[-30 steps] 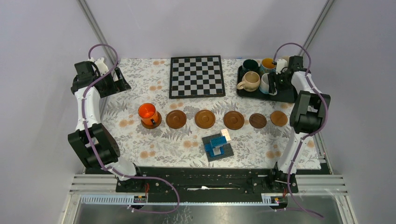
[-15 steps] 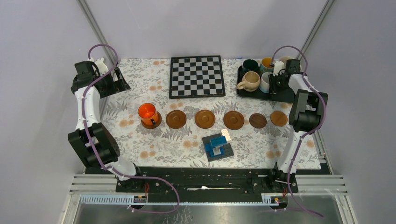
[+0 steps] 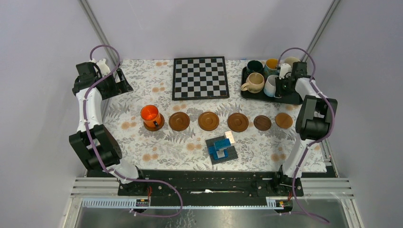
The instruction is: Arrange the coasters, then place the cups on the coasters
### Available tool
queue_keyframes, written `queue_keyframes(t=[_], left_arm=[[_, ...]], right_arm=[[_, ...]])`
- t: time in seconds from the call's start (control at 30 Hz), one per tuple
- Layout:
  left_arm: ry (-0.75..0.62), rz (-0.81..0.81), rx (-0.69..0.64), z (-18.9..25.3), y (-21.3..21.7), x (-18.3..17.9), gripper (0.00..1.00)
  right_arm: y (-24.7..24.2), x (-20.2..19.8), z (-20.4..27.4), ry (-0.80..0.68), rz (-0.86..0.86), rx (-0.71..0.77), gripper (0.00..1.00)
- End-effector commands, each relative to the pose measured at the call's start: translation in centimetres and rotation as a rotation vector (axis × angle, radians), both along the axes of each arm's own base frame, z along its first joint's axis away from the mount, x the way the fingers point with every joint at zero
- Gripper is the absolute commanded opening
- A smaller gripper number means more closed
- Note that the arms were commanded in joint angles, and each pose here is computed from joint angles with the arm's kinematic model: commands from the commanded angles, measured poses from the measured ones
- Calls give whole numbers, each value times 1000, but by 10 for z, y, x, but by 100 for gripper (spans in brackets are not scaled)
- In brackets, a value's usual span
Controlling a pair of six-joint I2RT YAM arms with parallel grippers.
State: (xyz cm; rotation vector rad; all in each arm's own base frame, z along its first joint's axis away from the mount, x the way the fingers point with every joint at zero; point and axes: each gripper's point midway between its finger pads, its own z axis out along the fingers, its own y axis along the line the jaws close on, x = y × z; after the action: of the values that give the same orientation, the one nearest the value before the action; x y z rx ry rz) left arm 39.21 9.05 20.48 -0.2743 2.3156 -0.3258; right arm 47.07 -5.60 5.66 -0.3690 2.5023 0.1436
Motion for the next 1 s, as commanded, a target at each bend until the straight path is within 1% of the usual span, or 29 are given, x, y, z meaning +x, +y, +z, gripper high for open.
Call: queue_keyframes(t=[0.0,0.17,0.3,0.4,0.43,0.57,0.6,0.77,0.87,0.97], left_arm=[[-49,-19,-7,9,-2,8,99],[-58,-19,-4,12,-2,6,99],[-68,-16,9,16,-2,4,99],[-77,-2,22,20,2,1,99],[-82,4,25,22,3,0,99],[-91,29,38,25,9,-4,99],[-95,34,39,26,11,-6,99],[-111,59,52,26,16,-16,99],[-118,74,65,29,20,-19,99],[-127,93,62,34,23,-20,99]], right_arm=[[11,18,101,-241,-12,29,0],[36,18,141,-294,-6,79,0],[80,28,174,-347,39,64,0],[139,28,189,-367,109,68,0],[152,28,193,-375,123,63,0],[227,12,205,-417,229,83,0],[253,4,207,-424,274,100,0],[336,-24,204,-421,401,156,0],[377,-44,191,-387,451,179,0],[408,-65,180,-360,473,192,0]])
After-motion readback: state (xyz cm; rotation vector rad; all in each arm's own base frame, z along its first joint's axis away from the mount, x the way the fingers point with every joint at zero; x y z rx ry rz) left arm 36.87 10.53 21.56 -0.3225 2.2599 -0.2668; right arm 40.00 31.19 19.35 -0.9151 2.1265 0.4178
